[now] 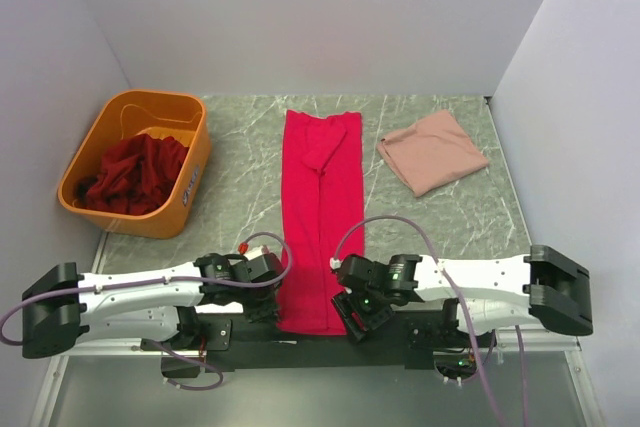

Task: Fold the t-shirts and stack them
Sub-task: Fold the tshirt

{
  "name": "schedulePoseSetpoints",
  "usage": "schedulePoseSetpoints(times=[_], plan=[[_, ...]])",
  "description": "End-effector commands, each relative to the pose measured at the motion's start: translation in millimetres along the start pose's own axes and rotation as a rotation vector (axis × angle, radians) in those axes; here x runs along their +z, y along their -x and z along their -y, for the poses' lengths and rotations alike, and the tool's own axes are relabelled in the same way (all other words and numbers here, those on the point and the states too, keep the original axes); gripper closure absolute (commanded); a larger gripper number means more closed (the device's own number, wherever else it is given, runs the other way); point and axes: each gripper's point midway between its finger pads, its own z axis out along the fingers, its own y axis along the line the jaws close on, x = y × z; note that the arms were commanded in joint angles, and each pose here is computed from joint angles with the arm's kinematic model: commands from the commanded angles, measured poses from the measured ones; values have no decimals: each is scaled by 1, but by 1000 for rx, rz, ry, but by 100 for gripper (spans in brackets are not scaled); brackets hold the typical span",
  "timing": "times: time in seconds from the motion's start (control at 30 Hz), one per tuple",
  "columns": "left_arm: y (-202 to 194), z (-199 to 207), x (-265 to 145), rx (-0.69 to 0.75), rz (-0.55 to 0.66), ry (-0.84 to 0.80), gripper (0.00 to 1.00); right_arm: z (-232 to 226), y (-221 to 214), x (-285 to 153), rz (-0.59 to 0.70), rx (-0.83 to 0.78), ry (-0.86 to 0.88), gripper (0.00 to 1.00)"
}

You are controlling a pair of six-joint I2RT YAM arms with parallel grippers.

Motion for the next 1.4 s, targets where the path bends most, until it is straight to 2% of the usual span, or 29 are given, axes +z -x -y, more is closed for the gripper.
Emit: schedulePoseSetpoints(times=[0.0, 0.13, 0.2, 0.23, 0.27, 0.4, 0.57, 0.77, 0.9, 1.0, 1.07, 1.13, 1.37], plan=[[3, 10, -6, -29, 23, -41, 99, 3, 6, 9, 39, 50, -46, 32], [9, 13, -5, -15, 58, -52, 99, 5, 12, 15, 69, 62, -51, 43], [12, 17, -7, -1, 73, -58, 99, 1, 19, 17, 93, 53, -39, 65], [14, 17, -7, 6, 82, -50, 99, 3, 20, 19, 96, 56, -52, 86], [15, 17, -8, 11, 88, -43, 99, 6, 22, 19, 103, 61, -73, 100], [36, 31, -23, 55, 189, -44, 99, 15, 39, 7, 179, 66, -164, 100], [75, 52, -42, 86, 326, -46, 99, 40, 91, -34, 385, 113, -303, 100], [132, 75, -55, 62, 469, -77, 99, 53, 173, -95, 668, 192, -298, 100], [182, 95, -70, 35, 619, -91, 99, 71, 214, -128, 786, 255, -293, 100], [216, 115, -80, 11, 697, -126, 99, 78, 239, -139, 821, 257, -310, 100], [232, 127, -80, -8, 703, -125, 99, 89, 260, -145, 839, 261, -347, 100], [248, 126, -71, -14, 688, -85, 99, 107, 271, -142, 801, 298, -399, 100], [292, 141, -65, -6, 720, -14, 99, 121, 308, -147, 802, 362, -357, 100]])
